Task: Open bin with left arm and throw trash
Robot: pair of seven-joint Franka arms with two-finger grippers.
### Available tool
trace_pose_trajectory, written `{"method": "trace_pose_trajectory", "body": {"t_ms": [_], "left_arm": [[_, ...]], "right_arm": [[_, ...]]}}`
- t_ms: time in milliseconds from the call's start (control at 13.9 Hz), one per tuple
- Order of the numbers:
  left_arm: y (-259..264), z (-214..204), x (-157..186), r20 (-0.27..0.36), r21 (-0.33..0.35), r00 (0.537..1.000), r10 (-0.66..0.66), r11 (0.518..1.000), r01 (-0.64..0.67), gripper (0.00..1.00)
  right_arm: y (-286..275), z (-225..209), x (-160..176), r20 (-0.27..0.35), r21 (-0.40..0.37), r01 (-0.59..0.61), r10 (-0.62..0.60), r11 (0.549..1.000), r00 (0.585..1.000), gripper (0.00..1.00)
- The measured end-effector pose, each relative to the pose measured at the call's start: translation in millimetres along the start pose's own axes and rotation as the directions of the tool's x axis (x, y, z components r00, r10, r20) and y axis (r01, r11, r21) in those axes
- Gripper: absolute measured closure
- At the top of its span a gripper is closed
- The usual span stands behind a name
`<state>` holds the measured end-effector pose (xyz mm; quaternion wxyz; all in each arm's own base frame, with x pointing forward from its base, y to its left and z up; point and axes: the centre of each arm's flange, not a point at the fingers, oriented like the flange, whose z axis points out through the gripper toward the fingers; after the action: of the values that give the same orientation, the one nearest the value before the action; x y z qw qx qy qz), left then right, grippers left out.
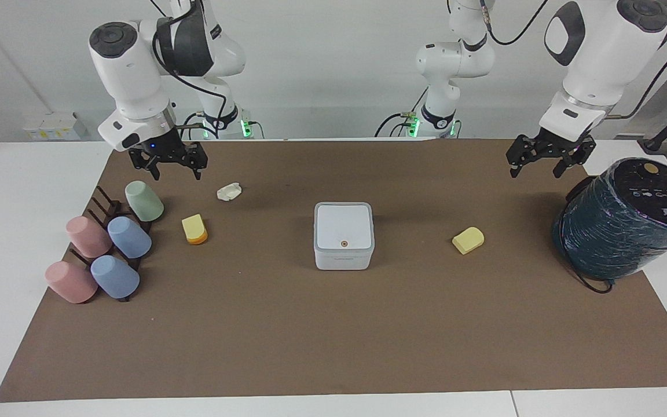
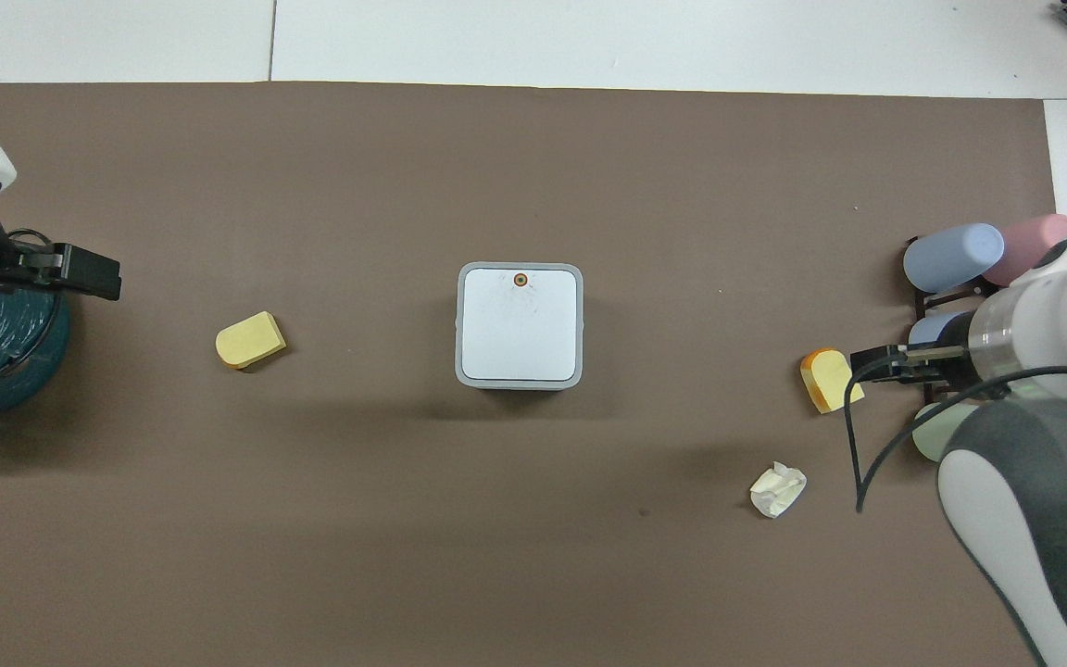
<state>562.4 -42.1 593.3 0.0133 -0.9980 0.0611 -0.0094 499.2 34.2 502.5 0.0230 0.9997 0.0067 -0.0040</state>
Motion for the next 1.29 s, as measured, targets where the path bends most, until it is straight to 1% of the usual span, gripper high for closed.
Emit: {"method": "trace_pose_trajectory", "body": {"t_ms": [144,287,431,503,574,646,790,862,1005,1077,1149,1221,1292], "left_arm": [[10,5,-4,-0.003,0.000,1.000,0.018,1.000,-0.018,0.00],[20,17,-7,-0.016,-0.001,0.999,0.035,0.999,-0.035,0.00],[44,31,-9,-0.017,-0.015,0.999,0.044,0.999,-0.044,0.00],[66,35,-10,-0.023,-0.036,0.999,0.024,0.999,-0.024,0.08],[93,38,-11,-0.031,-0.056,1.000,0.007,0.998,-0.008,0.18],[122,40,-14,-0.041,-0.069,0.999,-0.004,0.998,0.001,0.19],[180,46,-22,-0.074,-0.101,0.997,-0.014,0.995,0.006,0.37],[204,51,-25,-0.103,-0.123,0.995,-0.014,0.992,0.001,0.37],[250,71,-30,-0.155,-0.158,0.988,-0.016,0.987,-0.008,0.42],[268,82,-31,-0.171,-0.171,0.985,-0.020,0.985,-0.009,0.52],[286,93,-31,-0.191,-0.185,0.981,-0.025,0.983,-0.011,0.67],[301,104,-29,-0.211,-0.198,0.977,-0.026,0.980,-0.016,0.71],[310,112,-26,-0.228,-0.213,0.973,-0.032,0.977,-0.018,0.71]], "right_arm": [[0,18,-16,0.002,-0.001,0.002,-0.002,1.000,1.000,0.00],[-3,34,-26,0.021,-0.002,0.008,-0.008,1.000,1.000,0.00],[-5,58,-33,0.034,-0.002,0.013,-0.013,1.000,0.999,0.00],[-5,67,-37,0.043,-0.002,0.014,-0.014,1.000,0.999,0.00],[-5,74,-40,0.053,-0.003,0.015,-0.015,1.000,0.998,0.00],[-5,80,-44,0.065,-0.004,0.015,-0.015,1.000,0.998,0.00],[-8,92,-51,0.076,-0.004,0.022,-0.022,1.000,0.997,0.00],[-14,98,-54,0.072,-0.004,0.035,-0.035,0.999,0.997,0.00],[-25,112,-60,0.057,-0.001,0.055,-0.054,0.999,0.997,0.00],[-29,119,-63,0.048,0.000,0.053,-0.053,0.999,0.997,0.00],[-34,129,-67,0.037,0.002,0.047,-0.047,0.999,0.998,0.00],[-43,139,-73,0.026,0.004,0.037,-0.038,0.999,0.999,0.00],[-55,151,-80,0.015,0.007,0.025,-0.025,1.000,1.000,0.00]]}}
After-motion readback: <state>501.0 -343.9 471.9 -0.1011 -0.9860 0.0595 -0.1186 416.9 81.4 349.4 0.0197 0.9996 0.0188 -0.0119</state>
